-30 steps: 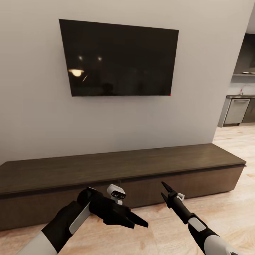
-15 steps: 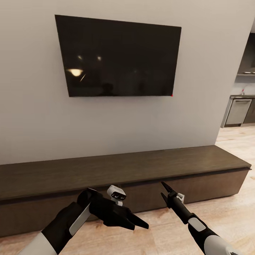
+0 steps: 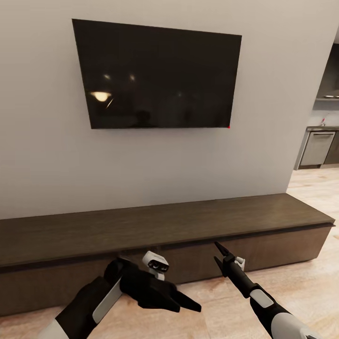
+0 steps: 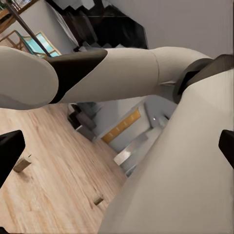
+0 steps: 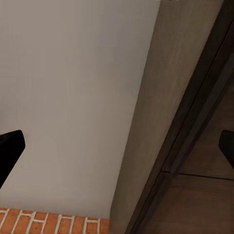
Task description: Place each of the two pumpkins and all three candles from the living room inside a cabinet in the living room (use any cabinet), then make sure every cabinet is closed, and position the cauldron so it is next to a table in the living room.
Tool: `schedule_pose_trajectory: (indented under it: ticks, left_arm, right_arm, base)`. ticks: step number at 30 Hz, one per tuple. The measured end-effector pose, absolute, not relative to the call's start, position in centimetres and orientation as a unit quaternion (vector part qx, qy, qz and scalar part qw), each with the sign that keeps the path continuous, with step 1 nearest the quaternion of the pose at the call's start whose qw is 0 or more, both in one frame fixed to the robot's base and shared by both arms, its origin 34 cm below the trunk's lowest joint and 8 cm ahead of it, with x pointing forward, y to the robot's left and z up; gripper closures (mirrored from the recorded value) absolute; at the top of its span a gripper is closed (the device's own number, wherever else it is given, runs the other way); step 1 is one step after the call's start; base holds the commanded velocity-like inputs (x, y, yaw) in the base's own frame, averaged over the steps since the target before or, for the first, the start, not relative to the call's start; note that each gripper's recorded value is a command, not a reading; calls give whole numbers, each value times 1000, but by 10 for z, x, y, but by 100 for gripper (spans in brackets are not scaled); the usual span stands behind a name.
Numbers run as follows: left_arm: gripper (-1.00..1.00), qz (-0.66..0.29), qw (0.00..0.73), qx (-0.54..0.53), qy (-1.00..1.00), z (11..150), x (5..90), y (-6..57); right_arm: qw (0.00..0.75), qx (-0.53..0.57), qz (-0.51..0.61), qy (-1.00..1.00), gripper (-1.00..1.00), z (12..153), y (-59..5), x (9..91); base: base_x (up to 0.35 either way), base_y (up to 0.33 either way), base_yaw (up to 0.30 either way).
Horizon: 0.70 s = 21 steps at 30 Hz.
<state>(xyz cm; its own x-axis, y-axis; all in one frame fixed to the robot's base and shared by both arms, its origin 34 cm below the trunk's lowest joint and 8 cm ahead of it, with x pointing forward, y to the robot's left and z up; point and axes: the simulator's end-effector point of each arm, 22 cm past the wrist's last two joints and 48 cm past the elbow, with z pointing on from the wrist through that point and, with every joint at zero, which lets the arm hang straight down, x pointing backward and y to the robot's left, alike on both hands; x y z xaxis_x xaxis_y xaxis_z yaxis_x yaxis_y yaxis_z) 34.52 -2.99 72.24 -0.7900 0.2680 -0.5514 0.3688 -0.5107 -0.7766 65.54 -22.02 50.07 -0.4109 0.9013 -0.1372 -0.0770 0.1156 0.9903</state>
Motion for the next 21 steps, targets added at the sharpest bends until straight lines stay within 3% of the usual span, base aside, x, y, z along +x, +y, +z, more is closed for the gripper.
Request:
schedule_pose_trajectory:
  ticks: [13, 21]
  left_arm:
    - [-100, -790, 90, 276, 540, 726, 340, -92]
    - [-100, -799, 87, 252, 539, 731, 344, -91]
  right_arm:
    - [431, 341, 554, 625, -100, 493, -224, 657]
    - [431, 340, 554, 625, -100, 493, -224, 657]
  base:
    - [0, 0, 0]
    - [0, 0, 0]
